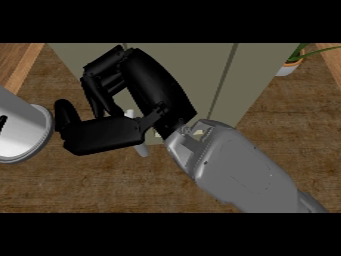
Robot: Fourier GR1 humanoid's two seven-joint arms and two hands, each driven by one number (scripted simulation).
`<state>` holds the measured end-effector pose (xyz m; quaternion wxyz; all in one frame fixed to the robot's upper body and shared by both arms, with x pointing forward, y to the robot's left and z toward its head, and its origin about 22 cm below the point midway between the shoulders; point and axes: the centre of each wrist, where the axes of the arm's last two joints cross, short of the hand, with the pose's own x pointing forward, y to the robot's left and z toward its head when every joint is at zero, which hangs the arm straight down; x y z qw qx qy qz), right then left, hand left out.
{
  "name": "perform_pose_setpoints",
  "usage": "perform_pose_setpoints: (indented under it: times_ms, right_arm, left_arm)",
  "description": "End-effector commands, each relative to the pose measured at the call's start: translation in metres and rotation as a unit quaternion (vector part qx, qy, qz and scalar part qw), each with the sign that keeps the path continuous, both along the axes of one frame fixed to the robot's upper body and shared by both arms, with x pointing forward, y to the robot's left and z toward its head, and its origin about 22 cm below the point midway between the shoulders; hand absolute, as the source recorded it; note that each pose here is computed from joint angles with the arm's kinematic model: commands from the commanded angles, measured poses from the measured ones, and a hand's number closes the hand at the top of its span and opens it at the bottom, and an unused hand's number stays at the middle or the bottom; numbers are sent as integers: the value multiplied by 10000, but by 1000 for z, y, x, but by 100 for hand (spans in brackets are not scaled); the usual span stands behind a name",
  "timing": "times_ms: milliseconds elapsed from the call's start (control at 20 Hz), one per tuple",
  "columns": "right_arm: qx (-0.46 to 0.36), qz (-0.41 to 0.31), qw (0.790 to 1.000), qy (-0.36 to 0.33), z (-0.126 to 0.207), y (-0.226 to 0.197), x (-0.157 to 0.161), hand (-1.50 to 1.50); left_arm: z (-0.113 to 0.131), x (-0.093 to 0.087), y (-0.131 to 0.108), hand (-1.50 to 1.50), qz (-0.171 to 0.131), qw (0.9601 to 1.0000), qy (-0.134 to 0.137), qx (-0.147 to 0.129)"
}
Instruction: Pick up the wine, place it into the cabinet and close the cabinet
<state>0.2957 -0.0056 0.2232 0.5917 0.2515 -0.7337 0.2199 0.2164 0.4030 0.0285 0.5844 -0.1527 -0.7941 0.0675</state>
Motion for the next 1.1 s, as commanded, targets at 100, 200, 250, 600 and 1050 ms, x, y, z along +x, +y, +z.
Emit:
perform_pose_setpoints:
  times_ms: [100,200,250,600,1050]
  right_arm:
    - [-35,-237,9996,150,-40,-33,28,150]
    - [-147,-390,9991,66,-38,-30,56,150]
    - [-216,-317,9993,34,-41,-34,61,150]
    - [-358,-497,9981,-103,-49,-58,84,150]
    - [-410,-699,9965,-207,-60,-65,99,150]
  left_arm:
    - [-4,-3,5,-150,142,9999,-38,34]
    - [-1,-5,-8,-150,-44,10000,-37,-4]
    - [5,7,-8,-150,-17,10000,-84,-8]
    - [-3,3,-13,-150,-84,9999,-68,-62]
    - [15,16,-5,-150,-272,9996,-111,-16]
